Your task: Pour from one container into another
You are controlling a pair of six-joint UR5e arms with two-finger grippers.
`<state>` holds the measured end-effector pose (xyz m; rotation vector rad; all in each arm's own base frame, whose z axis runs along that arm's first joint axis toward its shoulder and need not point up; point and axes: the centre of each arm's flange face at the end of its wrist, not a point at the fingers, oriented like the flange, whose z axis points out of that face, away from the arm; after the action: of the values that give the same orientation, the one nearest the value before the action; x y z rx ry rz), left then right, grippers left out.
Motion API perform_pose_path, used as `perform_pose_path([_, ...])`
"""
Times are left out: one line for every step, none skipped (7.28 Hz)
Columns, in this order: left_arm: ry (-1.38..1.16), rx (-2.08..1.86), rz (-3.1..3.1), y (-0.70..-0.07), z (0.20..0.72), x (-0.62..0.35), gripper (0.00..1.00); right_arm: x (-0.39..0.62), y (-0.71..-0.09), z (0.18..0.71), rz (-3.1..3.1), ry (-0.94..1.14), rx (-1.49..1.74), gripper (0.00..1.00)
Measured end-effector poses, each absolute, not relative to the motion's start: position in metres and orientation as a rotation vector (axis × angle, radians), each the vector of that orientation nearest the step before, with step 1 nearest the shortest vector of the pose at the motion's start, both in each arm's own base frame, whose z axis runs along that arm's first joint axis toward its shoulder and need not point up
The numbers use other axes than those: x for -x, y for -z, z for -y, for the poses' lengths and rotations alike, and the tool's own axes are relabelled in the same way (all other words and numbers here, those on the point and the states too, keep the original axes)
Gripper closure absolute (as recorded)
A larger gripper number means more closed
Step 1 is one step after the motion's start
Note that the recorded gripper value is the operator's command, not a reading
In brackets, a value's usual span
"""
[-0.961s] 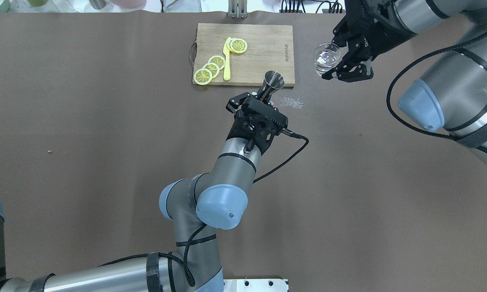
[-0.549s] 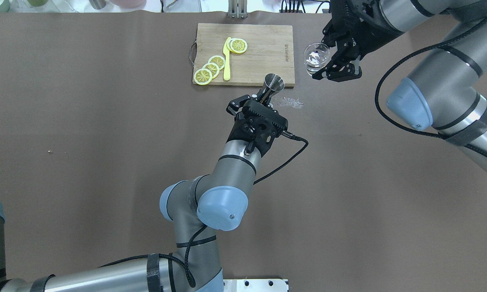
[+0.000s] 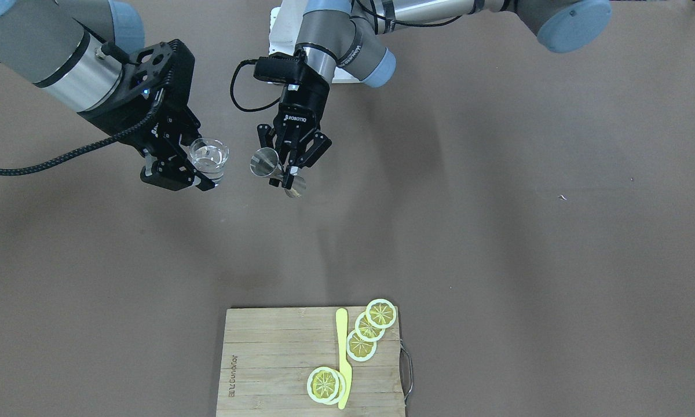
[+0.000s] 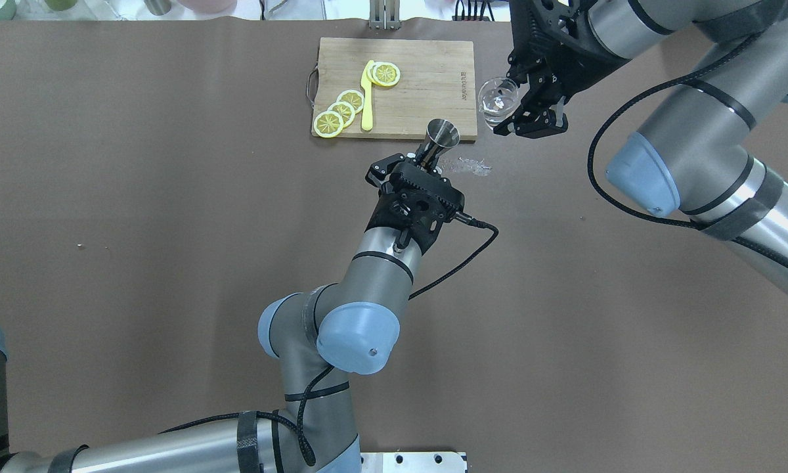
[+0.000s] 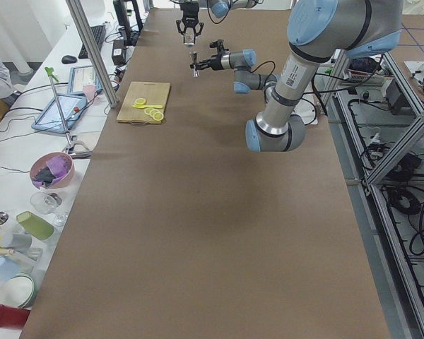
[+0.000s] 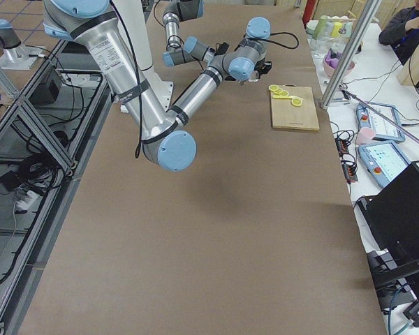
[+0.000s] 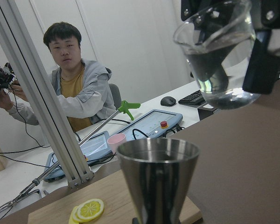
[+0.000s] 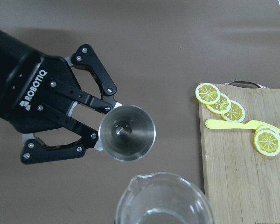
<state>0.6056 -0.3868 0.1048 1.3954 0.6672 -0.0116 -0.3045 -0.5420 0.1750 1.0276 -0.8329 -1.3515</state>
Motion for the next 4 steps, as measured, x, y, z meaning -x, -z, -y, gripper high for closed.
perform_pose_path([0.016, -1.398, -0.670, -0.104, 0.387, -0.605, 1.00, 0.308, -0.170, 0.548, 0.820, 1.348, -1.024, 1.00])
perform_pose_path([0.021, -1.401, -0.674, -0.105, 0.386, -0.604, 1.00, 0.312, -0.164, 0.553, 0.808, 1.349, -1.019, 1.00])
perform_pose_path([0.022, -1.402, -0.674, -0.109, 0.386, -0.605, 1.00, 0.315, -0.159, 0.555, 0.796, 1.359, -1.017, 1.00])
perform_pose_path([0.023, -1.401, -0.673, -0.112, 0.386, -0.606, 1.00, 0.316, -0.155, 0.555, 0.781, 1.367, -1.020, 1.00])
